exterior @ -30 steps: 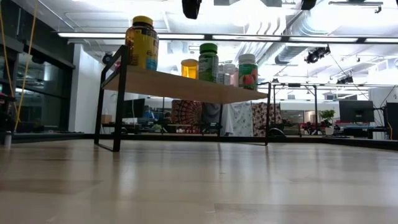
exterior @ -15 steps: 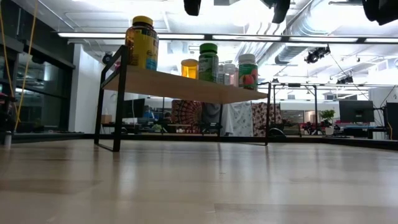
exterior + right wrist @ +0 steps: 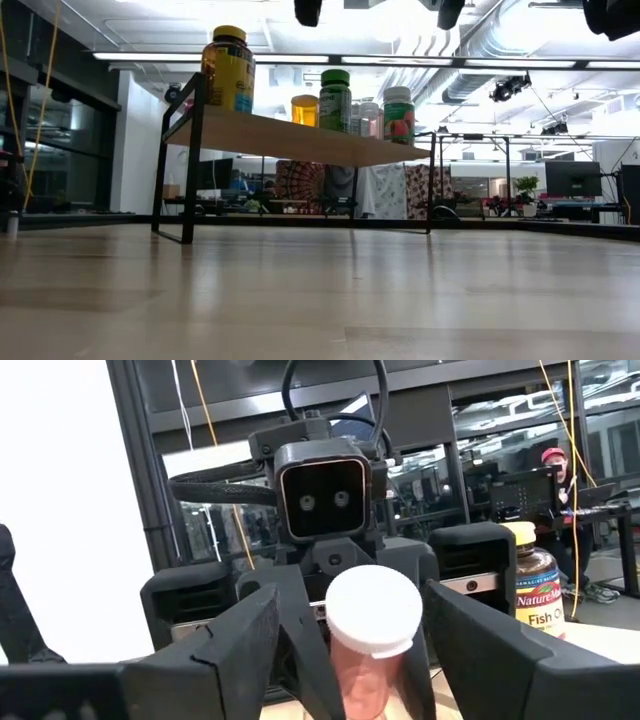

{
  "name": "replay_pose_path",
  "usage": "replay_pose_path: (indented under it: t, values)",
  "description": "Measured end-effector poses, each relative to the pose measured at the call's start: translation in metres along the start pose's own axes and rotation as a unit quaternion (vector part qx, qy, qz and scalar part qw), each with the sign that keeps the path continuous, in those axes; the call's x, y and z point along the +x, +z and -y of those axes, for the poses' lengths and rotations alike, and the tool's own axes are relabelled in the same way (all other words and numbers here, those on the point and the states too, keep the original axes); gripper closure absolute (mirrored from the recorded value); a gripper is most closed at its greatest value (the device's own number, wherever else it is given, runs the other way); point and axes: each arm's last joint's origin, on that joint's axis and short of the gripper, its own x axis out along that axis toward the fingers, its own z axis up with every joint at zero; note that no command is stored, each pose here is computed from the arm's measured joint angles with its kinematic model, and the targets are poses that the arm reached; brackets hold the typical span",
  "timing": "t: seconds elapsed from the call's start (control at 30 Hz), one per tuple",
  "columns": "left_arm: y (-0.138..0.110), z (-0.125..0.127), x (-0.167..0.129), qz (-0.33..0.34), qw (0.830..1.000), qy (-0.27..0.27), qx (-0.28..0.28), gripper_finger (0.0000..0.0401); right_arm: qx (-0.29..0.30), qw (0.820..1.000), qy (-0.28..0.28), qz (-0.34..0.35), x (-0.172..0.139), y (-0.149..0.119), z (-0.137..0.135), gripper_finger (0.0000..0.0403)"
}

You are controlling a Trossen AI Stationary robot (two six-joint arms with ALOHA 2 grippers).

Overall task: Pick and place medicine bottles onto shelf by color
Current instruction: Put the light pink medicine bottle on the shelf

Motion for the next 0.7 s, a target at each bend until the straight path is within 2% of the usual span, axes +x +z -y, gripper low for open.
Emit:
replay_pose_path:
  t: [0.13,0.43,0.7]
  values:
    - [-0.0001,-0.0001,0.0001,0.000,1.000,0.001,-0.007,0.0300,0.000,1.000,0.000,0.000,0.0000,-0.0001,0.0000,0.0184]
    - [-0.0002,0.0000,0.0001,0.000,1.000,0.001,-0.008,0.0300,-0.001,1.000,0.000,-0.001,0.0000,-0.0002,0.0000,0.0268]
    - [-0.0008,-0.0001,0.0001,-0.004,1.000,0.001,-0.006,0.0300,-0.010,1.000,0.000,-0.001,0.0000,-0.0003,0.0000,0.0287]
